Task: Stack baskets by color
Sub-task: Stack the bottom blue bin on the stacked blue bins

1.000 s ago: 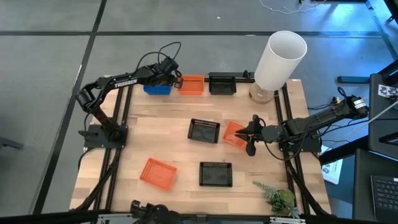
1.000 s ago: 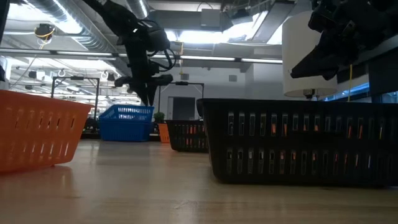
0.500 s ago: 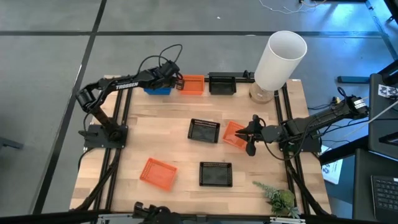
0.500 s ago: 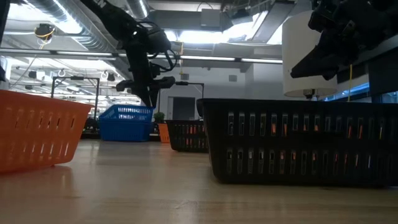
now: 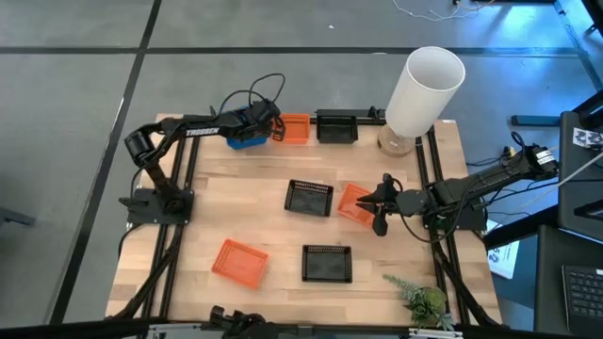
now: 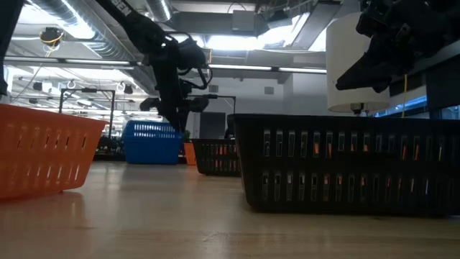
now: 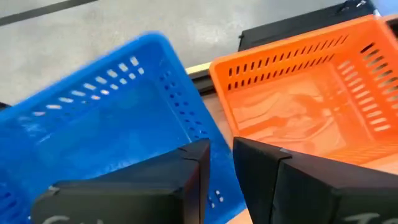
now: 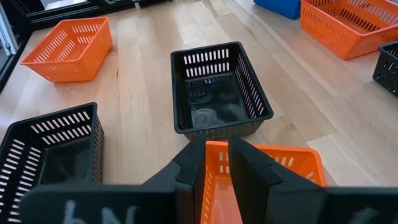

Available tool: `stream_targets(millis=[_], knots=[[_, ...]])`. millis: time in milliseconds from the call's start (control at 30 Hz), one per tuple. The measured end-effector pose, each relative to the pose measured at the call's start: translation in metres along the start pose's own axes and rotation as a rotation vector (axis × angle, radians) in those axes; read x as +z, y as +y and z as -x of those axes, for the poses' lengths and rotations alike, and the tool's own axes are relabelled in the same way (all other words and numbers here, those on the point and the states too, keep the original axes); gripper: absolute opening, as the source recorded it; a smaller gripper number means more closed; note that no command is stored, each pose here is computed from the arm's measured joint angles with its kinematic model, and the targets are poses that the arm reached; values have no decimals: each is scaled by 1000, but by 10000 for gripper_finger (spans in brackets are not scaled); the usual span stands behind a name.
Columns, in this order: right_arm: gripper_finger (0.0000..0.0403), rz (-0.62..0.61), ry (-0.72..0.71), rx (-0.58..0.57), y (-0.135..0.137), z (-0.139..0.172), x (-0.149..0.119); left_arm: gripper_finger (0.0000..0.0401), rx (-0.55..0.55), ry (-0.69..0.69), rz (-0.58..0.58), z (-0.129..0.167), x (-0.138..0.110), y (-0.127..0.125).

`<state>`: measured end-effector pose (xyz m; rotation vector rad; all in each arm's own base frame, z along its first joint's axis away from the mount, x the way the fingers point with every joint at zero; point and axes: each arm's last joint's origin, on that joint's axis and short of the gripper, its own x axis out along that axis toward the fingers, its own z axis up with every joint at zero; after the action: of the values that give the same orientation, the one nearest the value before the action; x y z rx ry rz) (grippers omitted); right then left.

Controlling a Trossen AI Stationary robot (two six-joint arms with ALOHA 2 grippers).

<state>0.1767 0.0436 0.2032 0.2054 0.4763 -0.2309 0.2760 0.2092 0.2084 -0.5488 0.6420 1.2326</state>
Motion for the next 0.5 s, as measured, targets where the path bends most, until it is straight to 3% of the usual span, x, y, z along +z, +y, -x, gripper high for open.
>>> stream_targets(millis=[500], knots=[[70,0,8,15,0,0,0,62,-20,39,-4,5,-1,2]])
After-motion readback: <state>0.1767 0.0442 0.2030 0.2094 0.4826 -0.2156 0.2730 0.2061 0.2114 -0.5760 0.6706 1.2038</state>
